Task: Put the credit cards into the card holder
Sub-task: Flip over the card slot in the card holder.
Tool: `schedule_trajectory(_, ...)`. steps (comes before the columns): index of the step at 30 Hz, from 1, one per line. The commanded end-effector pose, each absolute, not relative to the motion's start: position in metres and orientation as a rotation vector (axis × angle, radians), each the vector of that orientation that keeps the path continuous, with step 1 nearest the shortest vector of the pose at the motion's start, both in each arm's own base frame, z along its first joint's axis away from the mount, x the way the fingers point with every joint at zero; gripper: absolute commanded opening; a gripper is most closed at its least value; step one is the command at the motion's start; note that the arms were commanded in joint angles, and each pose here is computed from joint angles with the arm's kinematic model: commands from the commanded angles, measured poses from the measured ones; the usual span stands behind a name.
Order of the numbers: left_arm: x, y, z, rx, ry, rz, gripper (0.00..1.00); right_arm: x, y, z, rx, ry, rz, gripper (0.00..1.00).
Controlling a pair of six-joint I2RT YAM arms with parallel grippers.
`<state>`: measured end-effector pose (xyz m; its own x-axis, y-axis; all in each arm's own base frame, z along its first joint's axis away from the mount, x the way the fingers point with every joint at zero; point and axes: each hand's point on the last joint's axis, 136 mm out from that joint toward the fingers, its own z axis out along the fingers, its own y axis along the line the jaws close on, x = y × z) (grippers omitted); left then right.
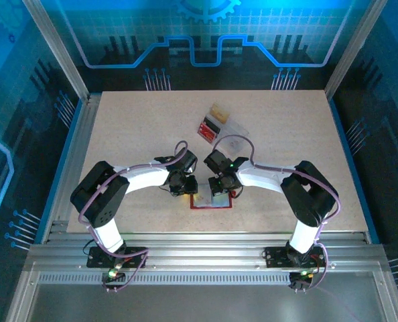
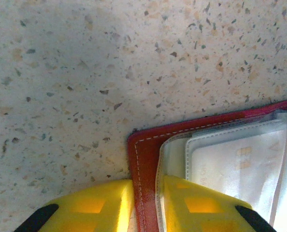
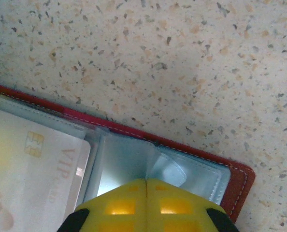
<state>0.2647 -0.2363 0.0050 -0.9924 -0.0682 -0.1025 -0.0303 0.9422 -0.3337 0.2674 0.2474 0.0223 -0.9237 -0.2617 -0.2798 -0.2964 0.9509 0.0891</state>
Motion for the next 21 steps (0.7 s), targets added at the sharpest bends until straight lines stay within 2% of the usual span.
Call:
schedule_trajectory(1, 0.22, -0.238, -0.049, 0.0, 3.161, -0.5, 0.24, 0.265, 0.252, 0.028, -0.471, 2.841, 0.162, 0.0)
schedule_trajectory(12, 0.22, -0.238, -0.049, -0.005, 3.161, -0.506, 0.24, 0.268, 0.29, 0.071, -0.547, 2.766, 0.32, 0.0)
schedule_trajectory(18, 0.22, -0.24, -0.048, -0.007, 3.159, -0.525, 0.24, 0.265, 0.326, 0.062, -0.542, 2.789, 0.538, 0.0)
schedule_trajectory(21, 0.219, -0.24, -0.048, -0.008, 3.16, -0.531, 0.24, 0.263, 0.337, 0.054, -0.519, 2.799, 0.625, 0.06)
